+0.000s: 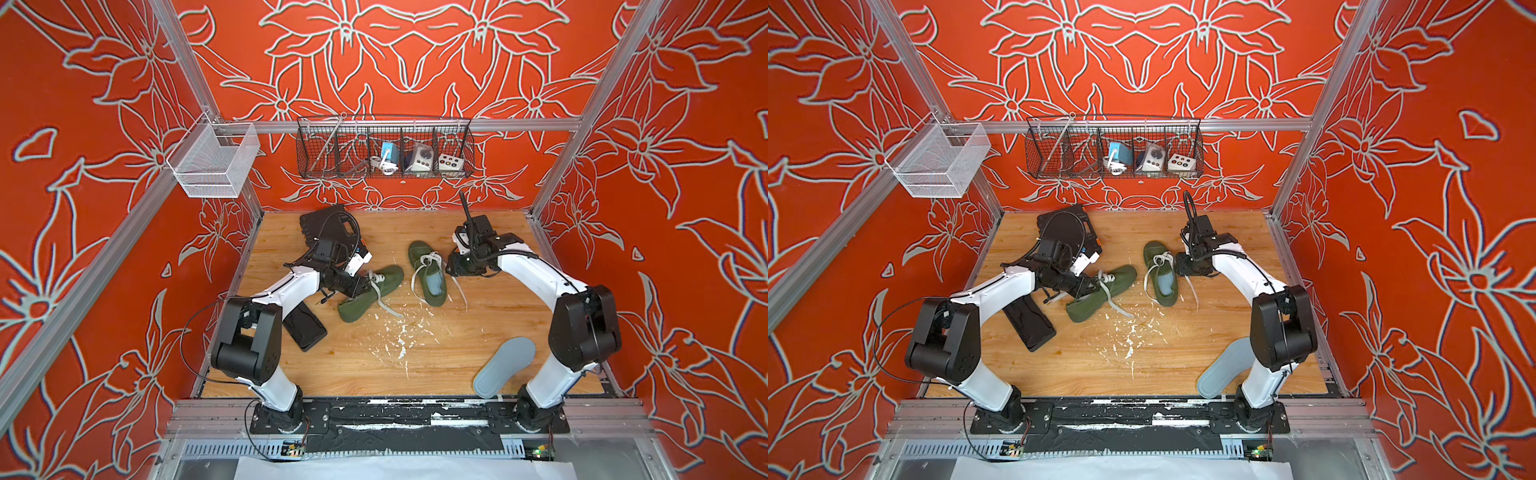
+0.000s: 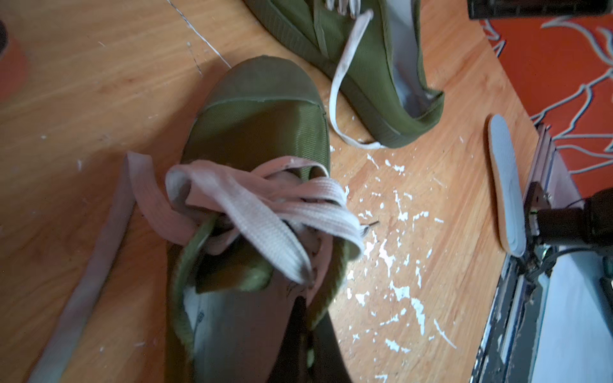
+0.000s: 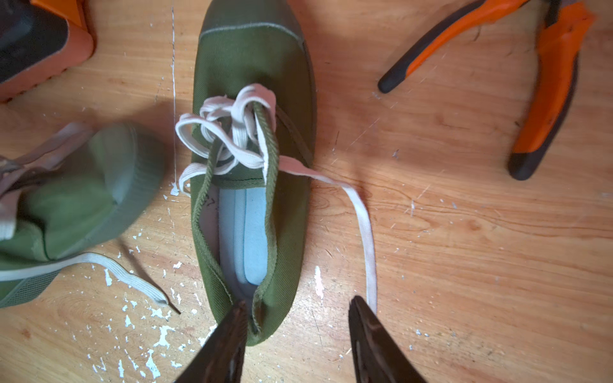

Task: Insert the insole into the shoe
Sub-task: Adjust the shoe at the center of the board.

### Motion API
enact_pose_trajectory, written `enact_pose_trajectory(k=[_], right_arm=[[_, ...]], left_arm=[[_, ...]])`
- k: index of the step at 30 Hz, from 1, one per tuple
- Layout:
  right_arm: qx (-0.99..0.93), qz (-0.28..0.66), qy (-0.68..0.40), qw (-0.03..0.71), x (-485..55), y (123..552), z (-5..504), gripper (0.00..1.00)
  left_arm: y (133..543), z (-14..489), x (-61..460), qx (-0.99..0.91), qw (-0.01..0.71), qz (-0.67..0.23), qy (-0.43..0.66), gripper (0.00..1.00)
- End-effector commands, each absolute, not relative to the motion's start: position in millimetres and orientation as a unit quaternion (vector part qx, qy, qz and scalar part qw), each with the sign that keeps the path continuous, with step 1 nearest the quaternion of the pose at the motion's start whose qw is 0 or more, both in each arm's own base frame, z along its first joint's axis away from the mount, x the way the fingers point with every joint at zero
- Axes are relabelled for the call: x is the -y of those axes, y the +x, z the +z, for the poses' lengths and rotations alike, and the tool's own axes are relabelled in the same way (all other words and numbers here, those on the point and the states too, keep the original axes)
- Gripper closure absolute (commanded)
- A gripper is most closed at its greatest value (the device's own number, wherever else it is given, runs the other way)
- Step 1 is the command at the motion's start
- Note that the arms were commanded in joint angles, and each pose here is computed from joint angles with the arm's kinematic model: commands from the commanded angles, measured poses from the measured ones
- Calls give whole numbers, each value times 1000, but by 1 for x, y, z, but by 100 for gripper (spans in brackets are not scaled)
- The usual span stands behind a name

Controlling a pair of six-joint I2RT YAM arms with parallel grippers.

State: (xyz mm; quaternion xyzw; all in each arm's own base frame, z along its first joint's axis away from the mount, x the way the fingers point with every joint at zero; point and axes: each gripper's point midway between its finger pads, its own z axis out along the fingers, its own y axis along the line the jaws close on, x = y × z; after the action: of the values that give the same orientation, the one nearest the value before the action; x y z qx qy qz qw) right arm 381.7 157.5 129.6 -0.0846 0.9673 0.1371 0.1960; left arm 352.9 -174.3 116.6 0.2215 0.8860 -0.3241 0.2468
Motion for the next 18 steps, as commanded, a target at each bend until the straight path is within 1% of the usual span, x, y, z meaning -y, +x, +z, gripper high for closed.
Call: enact_pose_trajectory(k=[1, 7, 10, 18], right_arm=[[-968, 137, -76, 194, -149, 374, 133, 48], [-969, 144, -46, 196, -142, 369, 134, 48], [-970, 141, -41, 195, -138, 366, 134, 48], [-972, 133, -3, 196, -120, 358, 137, 47]], left_arm=[[375, 155, 186, -868, 304, -362, 154, 100], [387, 158, 212, -867, 321, -369, 97, 100], [393, 160, 229, -867, 326, -366, 91, 100], [405, 139, 264, -884, 283, -365, 70, 100]])
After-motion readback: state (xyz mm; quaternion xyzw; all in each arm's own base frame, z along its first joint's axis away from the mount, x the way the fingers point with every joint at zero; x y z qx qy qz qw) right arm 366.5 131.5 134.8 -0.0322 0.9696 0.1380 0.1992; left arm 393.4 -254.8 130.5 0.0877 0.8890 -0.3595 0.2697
